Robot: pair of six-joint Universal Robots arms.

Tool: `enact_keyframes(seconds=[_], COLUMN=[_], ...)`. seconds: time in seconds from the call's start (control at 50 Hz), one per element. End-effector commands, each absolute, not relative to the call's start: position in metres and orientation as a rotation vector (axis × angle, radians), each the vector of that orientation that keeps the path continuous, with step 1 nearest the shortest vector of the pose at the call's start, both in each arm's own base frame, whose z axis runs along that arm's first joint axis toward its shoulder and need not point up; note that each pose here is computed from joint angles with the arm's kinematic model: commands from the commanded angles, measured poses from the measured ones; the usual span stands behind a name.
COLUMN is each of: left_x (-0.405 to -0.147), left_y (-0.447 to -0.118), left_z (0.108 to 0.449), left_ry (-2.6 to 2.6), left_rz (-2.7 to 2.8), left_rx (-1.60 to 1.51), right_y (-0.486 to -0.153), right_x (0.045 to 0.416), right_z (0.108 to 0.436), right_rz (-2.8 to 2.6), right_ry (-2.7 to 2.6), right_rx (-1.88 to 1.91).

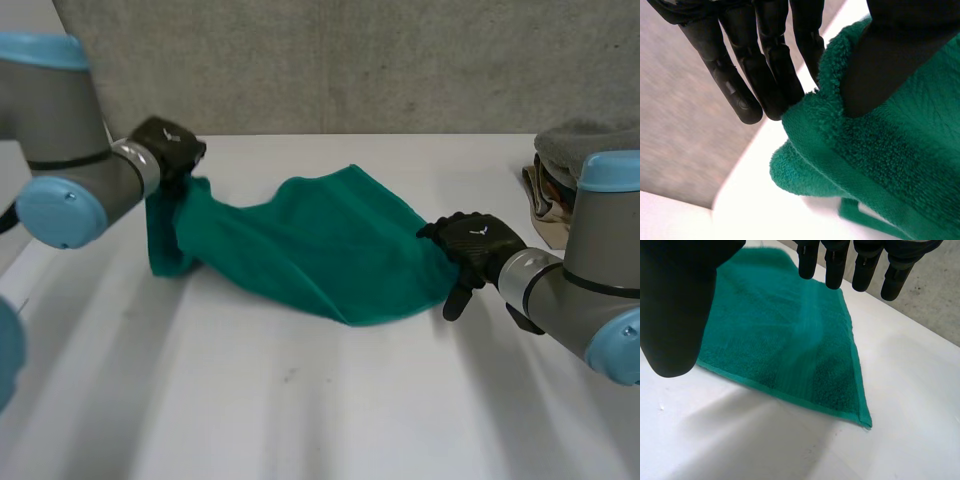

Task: Fold the laundry.

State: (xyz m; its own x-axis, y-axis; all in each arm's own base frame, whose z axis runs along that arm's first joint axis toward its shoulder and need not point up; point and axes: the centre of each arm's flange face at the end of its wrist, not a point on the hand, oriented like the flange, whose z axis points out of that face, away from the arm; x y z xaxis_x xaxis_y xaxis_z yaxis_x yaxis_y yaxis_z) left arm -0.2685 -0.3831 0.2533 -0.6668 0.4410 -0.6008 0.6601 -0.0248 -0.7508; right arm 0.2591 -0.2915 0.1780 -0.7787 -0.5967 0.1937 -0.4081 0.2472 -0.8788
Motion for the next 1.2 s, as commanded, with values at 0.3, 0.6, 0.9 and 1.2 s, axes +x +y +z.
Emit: enact_keyframes(seconds=[0.3,0.6,0.9,1.2], left_x=[-0.268,-0.278,-0.267,-0.236], left_y=[-0.289,-0.26,-0.216,-0.222], left_z=[0.361,0.405,0.44,0.452], left_ry=[1.737,1.879,2.15,2.142], left_rz=[-2.044,-2.311,-2.431,-2.46], left_rx=[1.234,0.968,0.763,0.612], right_y=[-0.223,-0.2,-0.242,-0.289], right_x=[0.305,0.361,0.364,0.318], right_z=[0.178,0.139,0.137,0.22], right_rz=[-1.217,-1.213,-1.45,-1.811], right_ry=[2.258,2.217,2.243,2.012], right_rx=[-0.636,-0.421,0.05,0.079])
